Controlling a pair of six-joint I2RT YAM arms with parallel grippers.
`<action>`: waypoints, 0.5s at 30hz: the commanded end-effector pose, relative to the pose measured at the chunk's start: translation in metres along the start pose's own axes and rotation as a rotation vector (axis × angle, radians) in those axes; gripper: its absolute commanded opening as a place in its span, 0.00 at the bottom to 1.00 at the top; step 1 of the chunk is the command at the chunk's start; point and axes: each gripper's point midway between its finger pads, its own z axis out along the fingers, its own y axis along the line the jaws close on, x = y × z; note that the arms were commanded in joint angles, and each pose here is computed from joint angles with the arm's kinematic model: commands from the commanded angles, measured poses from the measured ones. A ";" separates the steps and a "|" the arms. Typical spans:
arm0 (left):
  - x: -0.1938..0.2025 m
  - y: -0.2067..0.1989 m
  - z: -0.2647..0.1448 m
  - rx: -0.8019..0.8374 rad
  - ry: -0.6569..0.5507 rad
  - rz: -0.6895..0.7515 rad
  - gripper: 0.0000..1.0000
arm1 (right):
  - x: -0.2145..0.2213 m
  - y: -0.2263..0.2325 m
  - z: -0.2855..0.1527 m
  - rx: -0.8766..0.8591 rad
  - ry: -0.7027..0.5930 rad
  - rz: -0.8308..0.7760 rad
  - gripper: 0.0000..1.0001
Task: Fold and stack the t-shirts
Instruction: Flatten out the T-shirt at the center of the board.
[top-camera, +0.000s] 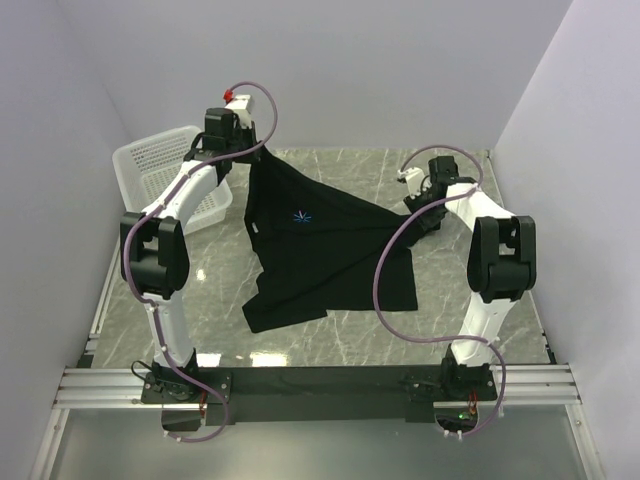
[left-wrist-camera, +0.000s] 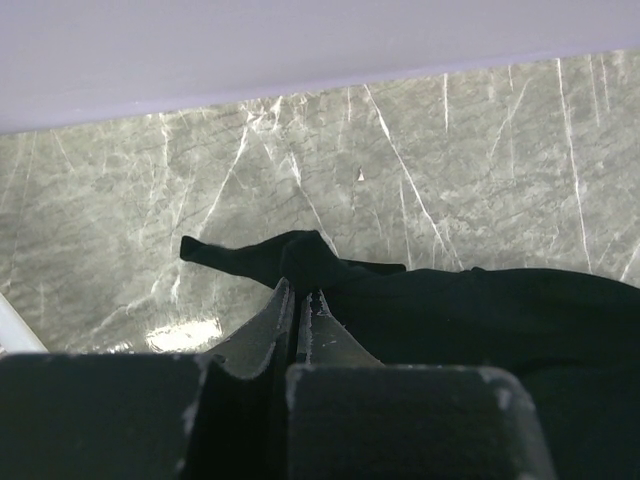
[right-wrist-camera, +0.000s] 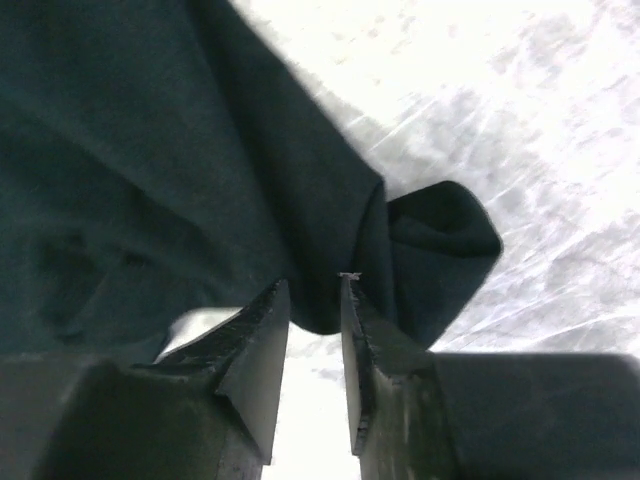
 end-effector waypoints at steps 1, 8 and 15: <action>-0.031 -0.008 -0.016 0.028 -0.083 0.002 0.00 | -0.026 -0.025 -0.005 0.093 -0.056 0.006 0.25; -0.027 -0.007 -0.015 0.025 -0.075 0.004 0.00 | -0.066 -0.031 -0.025 0.087 -0.184 0.077 0.00; -0.025 -0.005 -0.014 0.022 -0.071 -0.001 0.00 | -0.121 -0.047 -0.057 0.123 -0.341 0.140 0.00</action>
